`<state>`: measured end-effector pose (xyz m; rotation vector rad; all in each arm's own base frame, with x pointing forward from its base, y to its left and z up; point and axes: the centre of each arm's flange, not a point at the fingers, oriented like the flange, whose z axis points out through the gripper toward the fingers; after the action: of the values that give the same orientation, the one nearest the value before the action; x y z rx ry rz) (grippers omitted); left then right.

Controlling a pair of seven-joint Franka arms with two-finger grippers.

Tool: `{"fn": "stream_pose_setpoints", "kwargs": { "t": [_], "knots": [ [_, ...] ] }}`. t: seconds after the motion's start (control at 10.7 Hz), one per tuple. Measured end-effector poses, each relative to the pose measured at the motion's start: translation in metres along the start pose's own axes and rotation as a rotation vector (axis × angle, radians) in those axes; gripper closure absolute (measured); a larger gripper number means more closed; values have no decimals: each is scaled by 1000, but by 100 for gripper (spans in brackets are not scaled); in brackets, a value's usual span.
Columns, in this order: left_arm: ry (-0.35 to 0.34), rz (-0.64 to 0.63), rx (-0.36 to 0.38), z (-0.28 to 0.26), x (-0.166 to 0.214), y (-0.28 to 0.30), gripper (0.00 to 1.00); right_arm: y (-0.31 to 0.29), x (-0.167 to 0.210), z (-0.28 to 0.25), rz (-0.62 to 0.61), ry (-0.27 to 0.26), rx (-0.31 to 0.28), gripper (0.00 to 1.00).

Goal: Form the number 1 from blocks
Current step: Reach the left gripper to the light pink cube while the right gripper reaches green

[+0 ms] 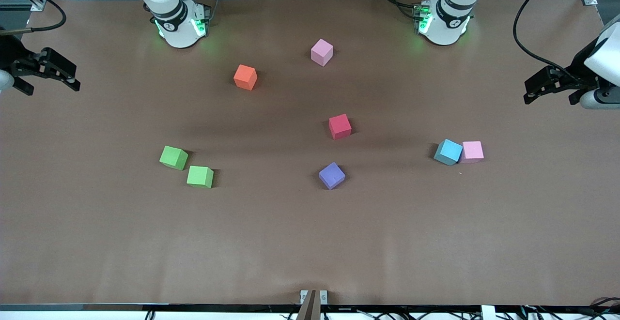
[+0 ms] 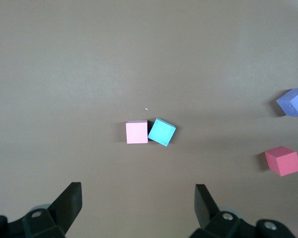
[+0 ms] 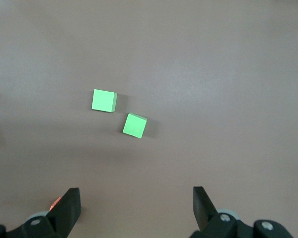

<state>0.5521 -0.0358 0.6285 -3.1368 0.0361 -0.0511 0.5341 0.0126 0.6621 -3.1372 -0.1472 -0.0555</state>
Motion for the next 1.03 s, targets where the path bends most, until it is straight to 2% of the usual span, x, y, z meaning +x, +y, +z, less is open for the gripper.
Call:
{"fn": "stream_pose_setpoints", "kwargs": {
  "t": [0.37,0.47,0.66,0.84,1.03],
  "knots": [
    [2,10,-2,-2,-1,5,0,0,-1,2,-2,-17,1,0],
    [-19,27,-13,2,-3,19,0,0,-1,3,-2,-20,1,0],
    [-86,50,-35,24,-15,83,0,1,0,7,-2,-31,2,0],
    [-123,55,-20,56,-34,164,0,1,0,14,-2,-47,4,0],
    [-163,21,-63,96,-61,232,0,1,0,31,-3,-82,6,0]
  ]
}}
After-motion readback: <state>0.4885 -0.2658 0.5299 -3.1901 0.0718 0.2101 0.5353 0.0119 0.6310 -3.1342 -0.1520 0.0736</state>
